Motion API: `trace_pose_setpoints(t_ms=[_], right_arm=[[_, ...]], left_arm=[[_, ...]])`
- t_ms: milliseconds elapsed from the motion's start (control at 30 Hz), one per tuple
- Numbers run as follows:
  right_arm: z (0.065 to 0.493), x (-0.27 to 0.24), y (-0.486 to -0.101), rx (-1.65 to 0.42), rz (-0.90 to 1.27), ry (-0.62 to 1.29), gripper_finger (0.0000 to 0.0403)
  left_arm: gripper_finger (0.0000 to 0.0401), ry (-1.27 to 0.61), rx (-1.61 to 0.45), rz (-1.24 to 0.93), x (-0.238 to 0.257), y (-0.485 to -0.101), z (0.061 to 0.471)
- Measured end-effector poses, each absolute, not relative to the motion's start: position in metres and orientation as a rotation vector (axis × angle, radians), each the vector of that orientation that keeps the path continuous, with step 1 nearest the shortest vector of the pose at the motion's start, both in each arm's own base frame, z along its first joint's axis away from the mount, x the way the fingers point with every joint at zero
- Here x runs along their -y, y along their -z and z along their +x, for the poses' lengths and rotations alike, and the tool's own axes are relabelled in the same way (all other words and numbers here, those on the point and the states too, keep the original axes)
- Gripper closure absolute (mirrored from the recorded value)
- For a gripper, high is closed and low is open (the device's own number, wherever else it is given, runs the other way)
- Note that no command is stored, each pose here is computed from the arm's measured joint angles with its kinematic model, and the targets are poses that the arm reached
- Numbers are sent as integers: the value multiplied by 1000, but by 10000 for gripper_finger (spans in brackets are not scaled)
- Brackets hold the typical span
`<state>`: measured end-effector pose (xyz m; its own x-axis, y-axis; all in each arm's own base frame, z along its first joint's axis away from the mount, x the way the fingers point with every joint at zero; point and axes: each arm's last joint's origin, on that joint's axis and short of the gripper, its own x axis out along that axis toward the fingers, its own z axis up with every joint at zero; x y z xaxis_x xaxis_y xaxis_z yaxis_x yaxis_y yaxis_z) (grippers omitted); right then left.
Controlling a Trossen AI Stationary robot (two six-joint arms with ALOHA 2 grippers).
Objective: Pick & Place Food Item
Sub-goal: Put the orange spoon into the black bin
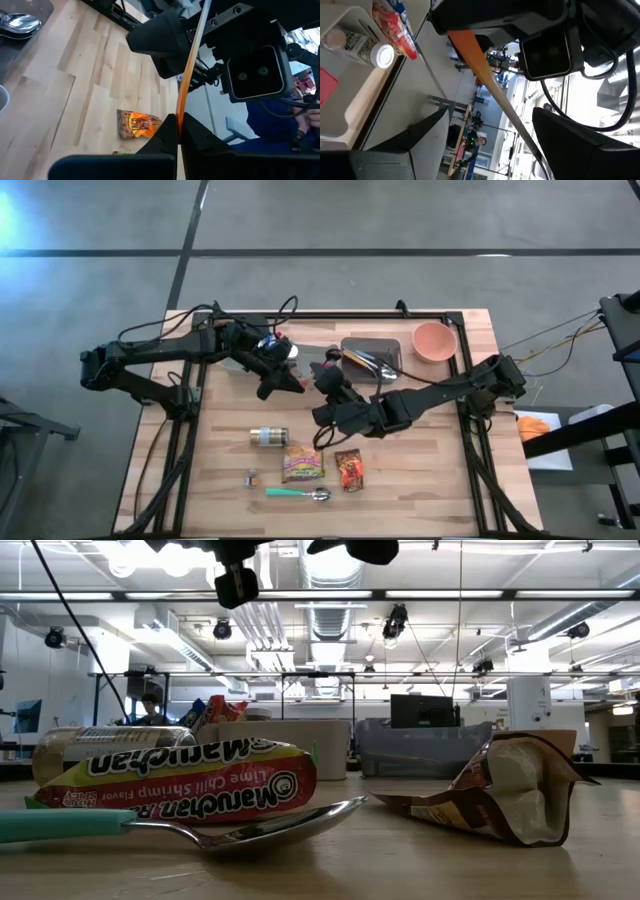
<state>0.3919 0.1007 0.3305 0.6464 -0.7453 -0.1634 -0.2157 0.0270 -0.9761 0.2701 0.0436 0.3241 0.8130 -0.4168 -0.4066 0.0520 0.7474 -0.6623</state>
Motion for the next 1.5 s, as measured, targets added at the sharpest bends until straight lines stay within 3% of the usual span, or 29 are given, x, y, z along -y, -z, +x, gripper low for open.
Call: trace_pose_setpoints(t_ms=[133,633,800,1267,1500], right_arm=[[393,-98,-331,-826,-1523,482,153],[392,-96,-328,-857,-1554,465,379],[392,-96,-326,-857,-1549,468,387],[392,-96,-323,-850,-1513,471,395],[391,-95,-324,-797,-1375,527,395]], left_arm=[[401,272,-573,-685,-44,-324,270],[401,292,-595,-733,-43,-323,269],[380,323,-591,-737,-43,-325,269],[224,361,-569,-719,-42,-327,270],[193,395,-520,-638,-39,-340,257]])
